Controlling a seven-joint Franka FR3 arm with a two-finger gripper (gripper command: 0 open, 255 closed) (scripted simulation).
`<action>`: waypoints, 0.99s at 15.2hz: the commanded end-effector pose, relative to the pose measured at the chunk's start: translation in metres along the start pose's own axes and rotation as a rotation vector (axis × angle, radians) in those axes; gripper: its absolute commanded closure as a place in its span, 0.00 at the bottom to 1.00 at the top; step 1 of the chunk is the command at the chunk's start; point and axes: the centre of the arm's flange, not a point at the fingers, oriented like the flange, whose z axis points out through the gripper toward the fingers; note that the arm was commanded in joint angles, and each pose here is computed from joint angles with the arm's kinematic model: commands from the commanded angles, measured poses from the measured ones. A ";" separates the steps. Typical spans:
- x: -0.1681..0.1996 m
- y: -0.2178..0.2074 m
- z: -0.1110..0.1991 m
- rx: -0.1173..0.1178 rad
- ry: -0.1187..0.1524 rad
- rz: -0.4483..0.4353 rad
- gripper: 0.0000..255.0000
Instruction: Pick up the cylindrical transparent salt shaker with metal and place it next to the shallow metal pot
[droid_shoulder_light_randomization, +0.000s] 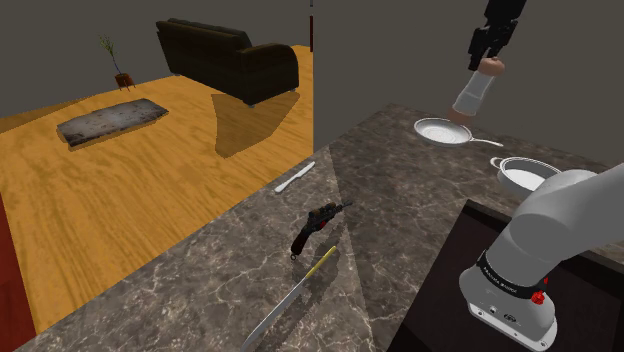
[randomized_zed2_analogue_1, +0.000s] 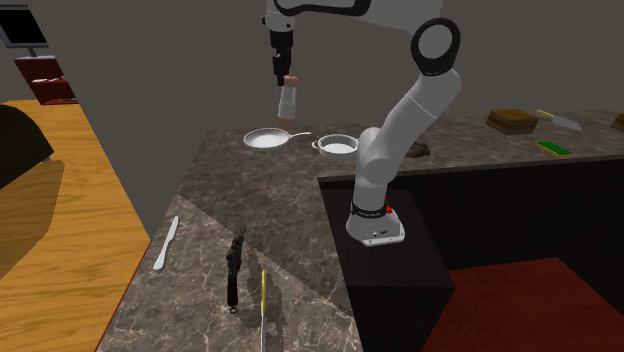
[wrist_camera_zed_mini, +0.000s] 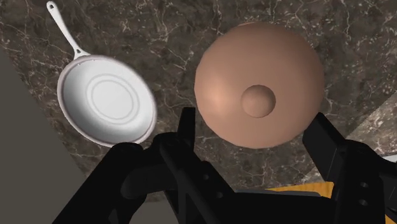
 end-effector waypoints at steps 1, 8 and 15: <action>0.004 0.029 0.001 -0.001 0.000 -0.001 1.00; 0.020 0.119 0.009 -0.001 0.000 -0.001 1.00; 0.030 0.181 0.024 -0.001 0.000 -0.001 1.00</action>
